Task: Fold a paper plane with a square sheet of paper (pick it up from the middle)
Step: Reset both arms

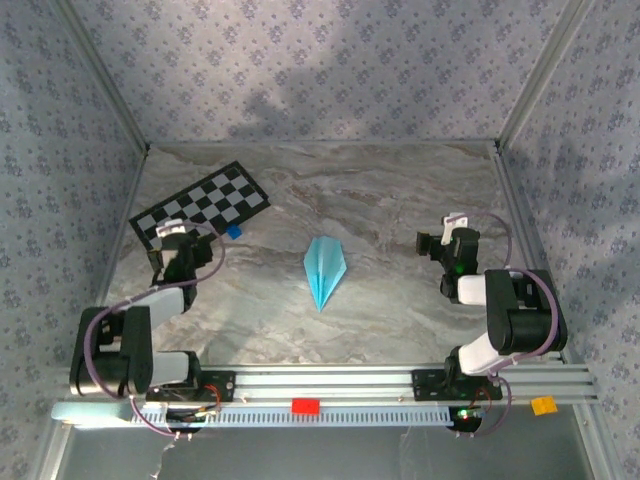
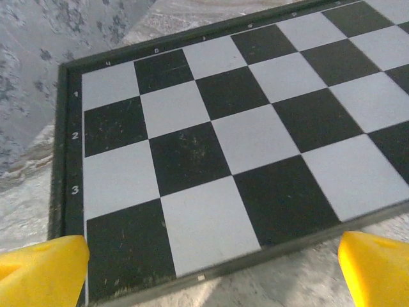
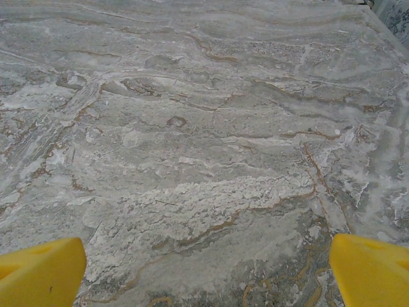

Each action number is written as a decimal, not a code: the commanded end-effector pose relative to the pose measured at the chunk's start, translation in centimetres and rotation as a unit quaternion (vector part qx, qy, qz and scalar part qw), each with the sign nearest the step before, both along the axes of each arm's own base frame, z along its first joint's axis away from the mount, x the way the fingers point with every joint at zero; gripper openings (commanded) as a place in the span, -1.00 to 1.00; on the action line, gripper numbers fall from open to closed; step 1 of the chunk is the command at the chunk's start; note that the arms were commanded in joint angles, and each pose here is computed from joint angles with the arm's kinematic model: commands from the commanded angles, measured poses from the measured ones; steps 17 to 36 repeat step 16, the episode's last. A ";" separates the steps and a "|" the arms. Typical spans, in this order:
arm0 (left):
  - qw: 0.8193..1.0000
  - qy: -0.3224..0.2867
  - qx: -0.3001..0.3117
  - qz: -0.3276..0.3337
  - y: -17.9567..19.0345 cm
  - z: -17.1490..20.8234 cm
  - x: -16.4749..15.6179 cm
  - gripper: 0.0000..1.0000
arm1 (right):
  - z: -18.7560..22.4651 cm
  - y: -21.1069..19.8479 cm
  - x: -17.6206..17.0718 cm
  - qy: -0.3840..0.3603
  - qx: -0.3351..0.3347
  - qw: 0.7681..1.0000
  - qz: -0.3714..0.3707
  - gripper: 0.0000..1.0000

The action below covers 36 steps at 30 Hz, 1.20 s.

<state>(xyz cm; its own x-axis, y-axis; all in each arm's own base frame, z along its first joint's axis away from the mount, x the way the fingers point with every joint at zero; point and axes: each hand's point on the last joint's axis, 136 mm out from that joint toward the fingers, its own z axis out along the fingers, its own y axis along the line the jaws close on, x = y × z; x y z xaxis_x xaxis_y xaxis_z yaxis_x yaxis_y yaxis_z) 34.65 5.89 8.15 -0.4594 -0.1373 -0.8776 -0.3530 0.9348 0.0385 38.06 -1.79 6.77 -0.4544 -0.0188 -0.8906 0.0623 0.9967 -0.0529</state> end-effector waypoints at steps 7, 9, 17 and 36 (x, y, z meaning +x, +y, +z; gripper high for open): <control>0.989 -0.071 -0.035 -0.129 -3.2 0.9 4.6 0.99 | 1.2 -0.3 0.8 -0.019 -0.001 1.000 -0.004 0.99; 0.992 -0.063 -0.010 -0.112 -3.3 0.8 4.9 0.99 | 1.3 -0.3 0.9 -0.020 -0.001 1.000 -0.003 0.99; 0.992 -0.059 0.000 -0.113 -3.6 0.8 5.0 1.00 | 1.2 -0.3 0.9 -0.020 -0.001 1.000 -0.004 0.99; 0.992 -0.059 0.000 -0.113 -3.6 0.8 5.0 1.00 | 1.2 -0.3 0.9 -0.020 -0.001 1.000 -0.004 0.99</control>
